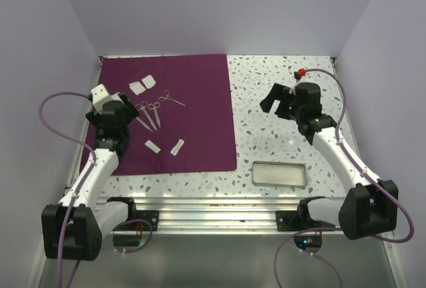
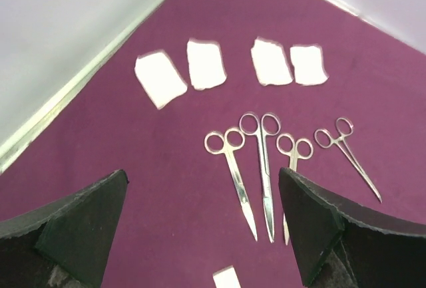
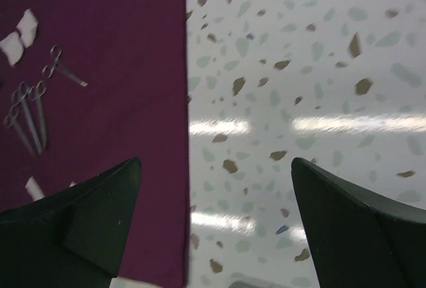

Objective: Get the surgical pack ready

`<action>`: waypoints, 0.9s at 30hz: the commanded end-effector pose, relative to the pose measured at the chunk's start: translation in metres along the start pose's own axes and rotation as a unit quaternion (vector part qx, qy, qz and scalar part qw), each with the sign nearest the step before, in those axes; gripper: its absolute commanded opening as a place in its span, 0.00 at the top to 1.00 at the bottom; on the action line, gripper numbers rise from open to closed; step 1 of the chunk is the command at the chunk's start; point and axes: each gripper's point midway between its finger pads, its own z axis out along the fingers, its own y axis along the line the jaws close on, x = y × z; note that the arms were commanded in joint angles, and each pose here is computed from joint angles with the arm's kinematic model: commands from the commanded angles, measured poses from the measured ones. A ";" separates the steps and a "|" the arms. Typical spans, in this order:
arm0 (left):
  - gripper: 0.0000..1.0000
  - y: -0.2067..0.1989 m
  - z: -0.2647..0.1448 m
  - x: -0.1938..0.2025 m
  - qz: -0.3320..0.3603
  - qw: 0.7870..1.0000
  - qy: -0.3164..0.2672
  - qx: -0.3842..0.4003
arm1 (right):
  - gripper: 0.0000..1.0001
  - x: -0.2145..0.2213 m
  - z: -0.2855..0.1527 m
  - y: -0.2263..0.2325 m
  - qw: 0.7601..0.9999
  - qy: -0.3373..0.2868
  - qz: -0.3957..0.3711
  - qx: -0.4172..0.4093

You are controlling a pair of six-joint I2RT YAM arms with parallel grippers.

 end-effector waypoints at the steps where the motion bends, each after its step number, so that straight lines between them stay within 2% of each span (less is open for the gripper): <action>1: 0.00 0.038 -0.017 0.040 0.015 0.981 0.151 -0.124 | 0.01 0.060 -0.022 0.042 0.975 0.174 0.100 -0.092; 3: 0.00 0.036 -0.018 0.060 0.045 0.965 0.230 -0.115 | 0.01 0.061 -0.027 0.053 0.968 0.193 0.116 -0.109; 5: 0.00 0.041 -0.019 0.066 0.051 0.958 0.258 -0.118 | 0.01 0.067 -0.038 0.063 0.968 0.204 0.109 -0.099; 9: 0.00 0.018 -0.025 0.062 0.002 0.965 0.254 -0.062 | 0.01 0.067 -0.056 0.076 0.977 0.200 0.032 -0.072; 12: 0.00 0.010 -0.021 0.065 -0.034 0.956 0.278 -0.081 | 0.05 0.081 -0.065 0.080 0.968 0.242 0.012 -0.068; 15: 0.06 0.004 -0.010 0.067 -0.055 0.949 0.292 -0.109 | 0.07 0.090 -0.072 0.077 0.962 0.265 -0.017 -0.066; 18: 0.19 -0.001 0.004 0.069 -0.065 0.944 0.293 -0.136 | 0.08 0.091 -0.077 0.072 0.958 0.271 -0.053 -0.071; 19: 0.28 -0.002 0.009 0.070 -0.068 0.943 0.294 -0.142 | 0.08 0.092 -0.078 0.072 0.957 0.274 -0.059 -0.073; 20: 0.31 -0.003 0.014 0.070 -0.064 0.941 0.296 -0.148 | 0.08 0.090 -0.079 0.072 0.957 0.272 -0.063 -0.075; 23: 0.33 -0.006 0.035 0.074 -0.043 0.931 0.313 -0.181 | 0.08 0.092 -0.077 0.072 0.956 0.274 -0.070 -0.080; 27: 0.33 -0.028 0.065 0.083 -0.024 0.930 0.322 -0.176 | 0.08 0.095 -0.071 0.069 0.954 0.279 -0.077 -0.073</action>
